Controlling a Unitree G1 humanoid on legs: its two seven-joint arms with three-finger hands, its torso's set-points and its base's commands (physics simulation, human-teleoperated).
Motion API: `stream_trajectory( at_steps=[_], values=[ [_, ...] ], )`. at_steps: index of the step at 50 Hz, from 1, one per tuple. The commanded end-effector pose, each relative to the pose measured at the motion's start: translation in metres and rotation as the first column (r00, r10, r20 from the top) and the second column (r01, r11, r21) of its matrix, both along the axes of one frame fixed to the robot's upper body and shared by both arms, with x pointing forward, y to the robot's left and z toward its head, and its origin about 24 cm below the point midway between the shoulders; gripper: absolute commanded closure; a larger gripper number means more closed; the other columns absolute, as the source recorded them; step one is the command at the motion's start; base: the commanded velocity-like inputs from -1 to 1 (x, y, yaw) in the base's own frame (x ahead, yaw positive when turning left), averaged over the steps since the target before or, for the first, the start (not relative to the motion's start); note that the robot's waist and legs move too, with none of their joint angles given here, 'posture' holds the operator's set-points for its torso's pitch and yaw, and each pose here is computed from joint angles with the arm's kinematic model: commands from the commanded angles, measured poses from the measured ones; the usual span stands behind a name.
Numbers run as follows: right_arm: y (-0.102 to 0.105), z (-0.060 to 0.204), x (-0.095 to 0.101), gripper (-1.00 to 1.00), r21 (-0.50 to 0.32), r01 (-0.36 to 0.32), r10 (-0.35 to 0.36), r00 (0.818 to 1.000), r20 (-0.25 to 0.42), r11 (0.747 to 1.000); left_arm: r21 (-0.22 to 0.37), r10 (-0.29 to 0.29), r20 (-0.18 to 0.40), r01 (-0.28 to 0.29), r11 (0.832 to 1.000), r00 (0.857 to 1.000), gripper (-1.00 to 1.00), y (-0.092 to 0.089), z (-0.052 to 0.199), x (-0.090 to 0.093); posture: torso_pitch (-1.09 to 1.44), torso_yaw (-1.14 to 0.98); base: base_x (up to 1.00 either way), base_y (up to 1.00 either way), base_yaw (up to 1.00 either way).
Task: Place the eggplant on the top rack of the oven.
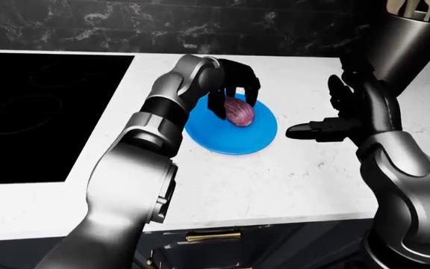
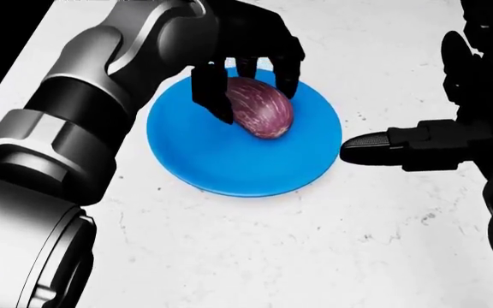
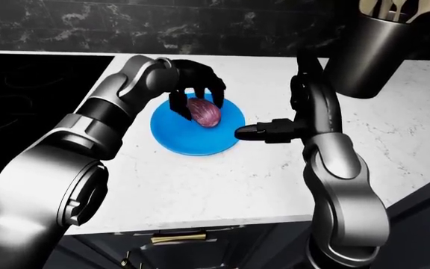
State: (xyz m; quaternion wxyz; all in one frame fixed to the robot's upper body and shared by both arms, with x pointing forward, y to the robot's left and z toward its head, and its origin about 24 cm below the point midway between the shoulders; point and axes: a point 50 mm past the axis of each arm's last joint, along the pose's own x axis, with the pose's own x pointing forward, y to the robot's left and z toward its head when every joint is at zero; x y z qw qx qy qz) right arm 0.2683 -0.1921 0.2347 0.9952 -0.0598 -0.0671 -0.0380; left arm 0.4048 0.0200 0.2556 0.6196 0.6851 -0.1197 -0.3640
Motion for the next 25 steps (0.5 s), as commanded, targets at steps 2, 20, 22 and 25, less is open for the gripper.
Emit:
stream_trajectory(
  at_steps=[2, 20, 22, 25],
  values=[
    [0.001, 0.014, -0.004, -1.0, -0.012, 0.005, -0.004, 0.997, 0.081, 1.0, -0.037, -0.011, 0.097, 0.015, 0.999, 0.995, -0.09, -0.003, 0.026, -0.002, 0.0, 0.0, 0.0, 0.0, 0.0],
    [0.001, 0.013, -0.005, -1.0, -0.009, 0.004, -0.003, 0.997, 0.082, 1.0, -0.065, -0.014, 0.105, 0.021, 0.998, 0.994, -0.06, -0.007, 0.018, -0.002, 0.0, 0.0, 0.0, 0.0, 0.0],
    [0.001, 0.013, -0.005, -1.0, -0.009, 0.003, -0.003, 0.997, 0.082, 1.0, -0.068, -0.014, 0.107, 0.021, 0.997, 0.994, 0.07, -0.007, 0.018, -0.002, 0.0, 0.0, 0.0, 0.0, 0.0],
    [0.002, 0.013, -0.005, -1.0, -0.008, 0.003, -0.003, 0.997, 0.082, 1.0, -0.071, -0.014, 0.11, 0.022, 0.997, 0.994, 0.11, -0.007, 0.018, -0.002, 0.0, 0.0, 0.0, 0.0, 0.0]
  ],
)
